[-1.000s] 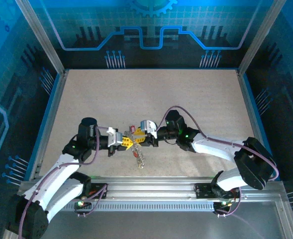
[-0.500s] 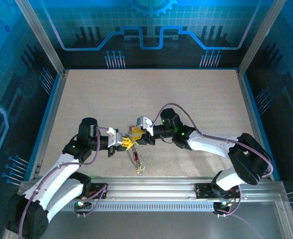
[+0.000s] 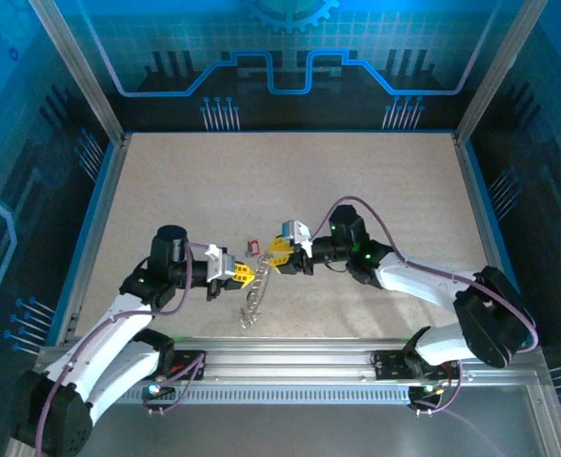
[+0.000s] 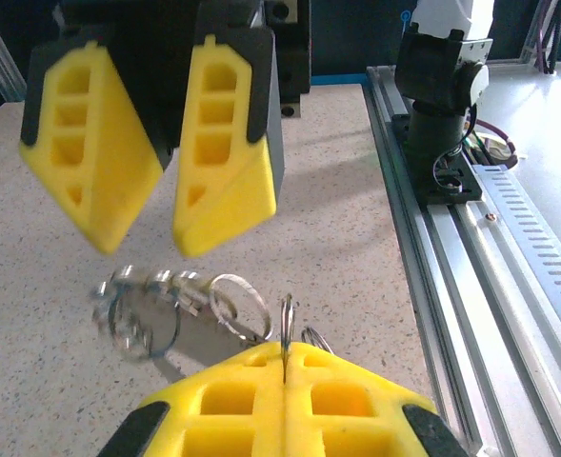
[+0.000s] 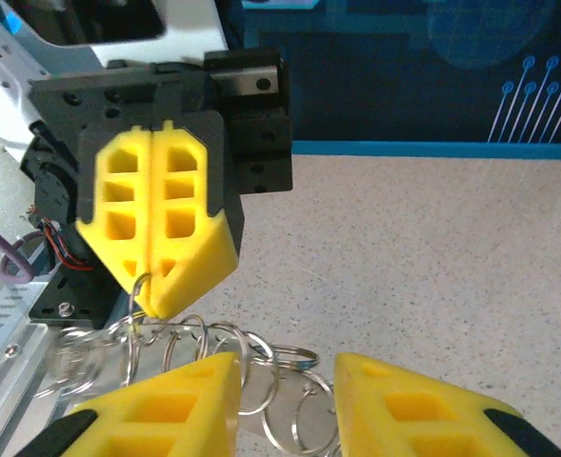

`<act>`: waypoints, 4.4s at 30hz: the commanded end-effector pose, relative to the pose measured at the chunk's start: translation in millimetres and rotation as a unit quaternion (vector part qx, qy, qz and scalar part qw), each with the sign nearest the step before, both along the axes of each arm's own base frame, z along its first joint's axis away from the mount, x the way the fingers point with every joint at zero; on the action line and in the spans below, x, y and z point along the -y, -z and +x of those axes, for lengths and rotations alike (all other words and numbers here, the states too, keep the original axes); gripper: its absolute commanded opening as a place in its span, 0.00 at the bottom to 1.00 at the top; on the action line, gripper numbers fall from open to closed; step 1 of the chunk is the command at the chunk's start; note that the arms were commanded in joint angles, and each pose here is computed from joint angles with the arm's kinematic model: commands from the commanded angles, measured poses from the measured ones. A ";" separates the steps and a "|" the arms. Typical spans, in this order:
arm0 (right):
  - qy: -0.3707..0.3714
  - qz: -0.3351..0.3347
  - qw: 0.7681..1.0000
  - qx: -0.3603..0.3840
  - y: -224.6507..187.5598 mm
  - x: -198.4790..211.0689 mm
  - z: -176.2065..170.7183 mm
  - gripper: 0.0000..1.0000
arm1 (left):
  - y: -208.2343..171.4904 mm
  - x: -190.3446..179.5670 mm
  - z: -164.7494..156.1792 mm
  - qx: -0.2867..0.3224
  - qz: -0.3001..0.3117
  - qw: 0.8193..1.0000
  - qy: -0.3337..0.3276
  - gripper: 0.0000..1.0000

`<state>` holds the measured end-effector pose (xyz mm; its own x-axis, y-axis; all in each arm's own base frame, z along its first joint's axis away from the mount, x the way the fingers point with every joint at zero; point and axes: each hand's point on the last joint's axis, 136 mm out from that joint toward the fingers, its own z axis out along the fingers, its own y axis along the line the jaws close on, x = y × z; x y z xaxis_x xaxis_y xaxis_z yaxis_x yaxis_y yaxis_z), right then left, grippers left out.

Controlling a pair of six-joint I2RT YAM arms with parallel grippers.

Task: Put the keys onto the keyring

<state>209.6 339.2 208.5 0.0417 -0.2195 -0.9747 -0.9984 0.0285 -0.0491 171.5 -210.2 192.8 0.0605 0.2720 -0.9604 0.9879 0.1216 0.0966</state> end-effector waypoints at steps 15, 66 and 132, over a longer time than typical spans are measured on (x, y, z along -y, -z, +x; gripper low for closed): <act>-0.041 -0.023 0.992 0.115 -1.9 1.5 -37.6 0.31 | -19.9 6.0 -7.0 0.017 -0.028 0.999 0.033 0.00; -0.030 -0.050 0.984 0.166 5.1 -34.4 -44.3 0.19 | -21.3 7.8 -4.5 0.024 -0.032 0.999 0.034 0.00; 0.001 -0.042 0.969 0.245 -3.3 -11.0 -33.9 0.00 | -33.6 33.1 -2.6 0.103 0.003 0.994 0.026 0.00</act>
<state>170.8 344.9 195.3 0.4826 -0.3313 -0.8108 -0.8621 -0.0161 -0.5065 172.8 -230.7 191.5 0.1597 0.3529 -0.9219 0.9693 0.1207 0.2142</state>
